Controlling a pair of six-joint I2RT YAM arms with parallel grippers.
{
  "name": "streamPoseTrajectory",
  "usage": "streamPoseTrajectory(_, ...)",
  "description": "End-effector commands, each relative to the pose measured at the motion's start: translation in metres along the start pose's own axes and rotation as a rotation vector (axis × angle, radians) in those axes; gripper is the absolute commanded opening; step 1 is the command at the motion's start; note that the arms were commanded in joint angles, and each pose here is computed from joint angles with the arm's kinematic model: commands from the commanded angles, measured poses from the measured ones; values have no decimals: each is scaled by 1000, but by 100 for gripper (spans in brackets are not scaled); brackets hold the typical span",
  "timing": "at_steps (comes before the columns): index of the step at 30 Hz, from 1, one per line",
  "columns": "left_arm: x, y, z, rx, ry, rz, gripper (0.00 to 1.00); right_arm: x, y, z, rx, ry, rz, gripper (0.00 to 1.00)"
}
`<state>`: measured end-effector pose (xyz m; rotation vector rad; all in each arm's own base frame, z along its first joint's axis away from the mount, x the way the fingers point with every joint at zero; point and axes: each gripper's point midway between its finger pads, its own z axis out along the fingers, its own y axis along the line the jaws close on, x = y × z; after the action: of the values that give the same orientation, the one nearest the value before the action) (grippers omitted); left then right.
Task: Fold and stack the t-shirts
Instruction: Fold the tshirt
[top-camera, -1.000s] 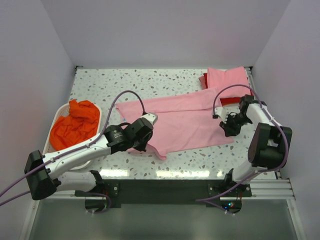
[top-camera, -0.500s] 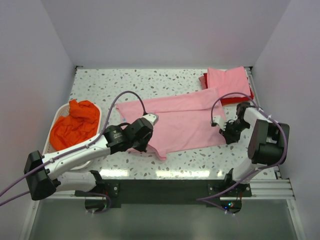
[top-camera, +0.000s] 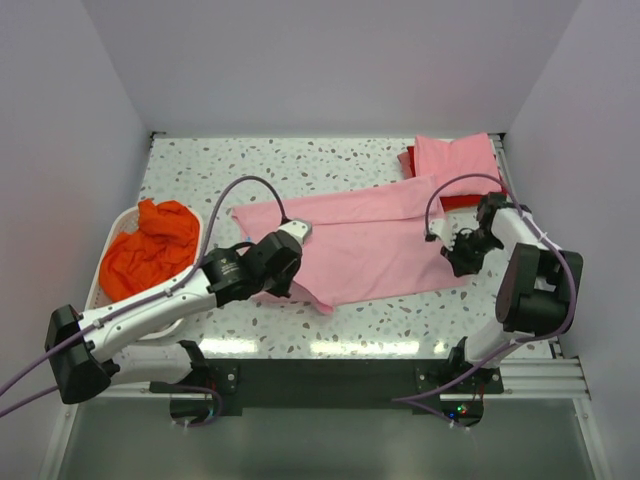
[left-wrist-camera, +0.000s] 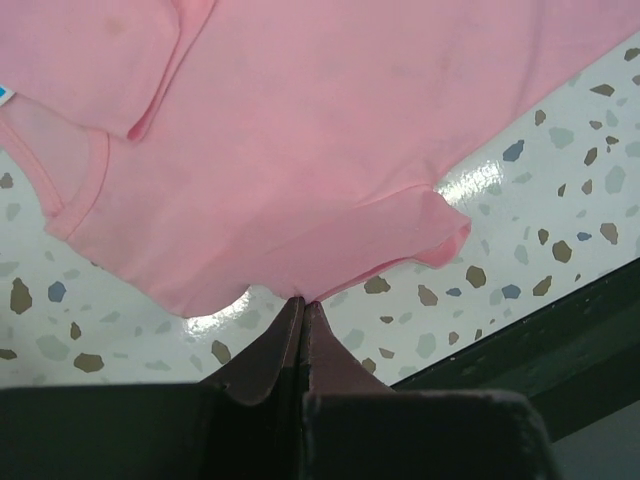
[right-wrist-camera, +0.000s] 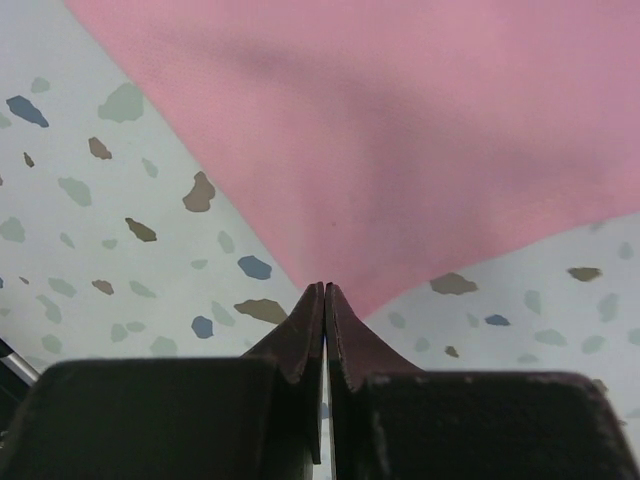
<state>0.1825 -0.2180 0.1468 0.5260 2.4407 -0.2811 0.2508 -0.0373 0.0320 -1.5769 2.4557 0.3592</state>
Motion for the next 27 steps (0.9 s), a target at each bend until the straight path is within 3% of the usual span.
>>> streamPoseTrajectory(1, -41, 3, -15, -5, -136, -13, 0, -23, -15, -26, 64, -76, 1, 0)
streamPoseTrajectory(9, -69, 13, -19, -8, -207, -42, 0, -32, -25, -30, 57, -98, 21, 0)
streamPoseTrajectory(13, -69, 10, -18, 9, -196, -38, 0, -14, -8, -21, -6, -30, -23, 22)
streamPoseTrajectory(20, -55, 9, -12, 24, -165, -35, 0, 10, 7, 8, -44, 40, -17, 31)
streamPoseTrajectory(25, -53, 7, -11, 36, -159, -38, 0, 22, 10, 28, -72, 86, 6, 29)
streamPoseTrajectory(26, -53, 7, -11, 38, -161, -38, 0, 22, 6, 31, -56, 91, 1, 26)
streamPoseTrajectory(27, -53, 7, -11, 39, -161, -39, 0, 23, 4, 33, -48, 97, 8, 14)
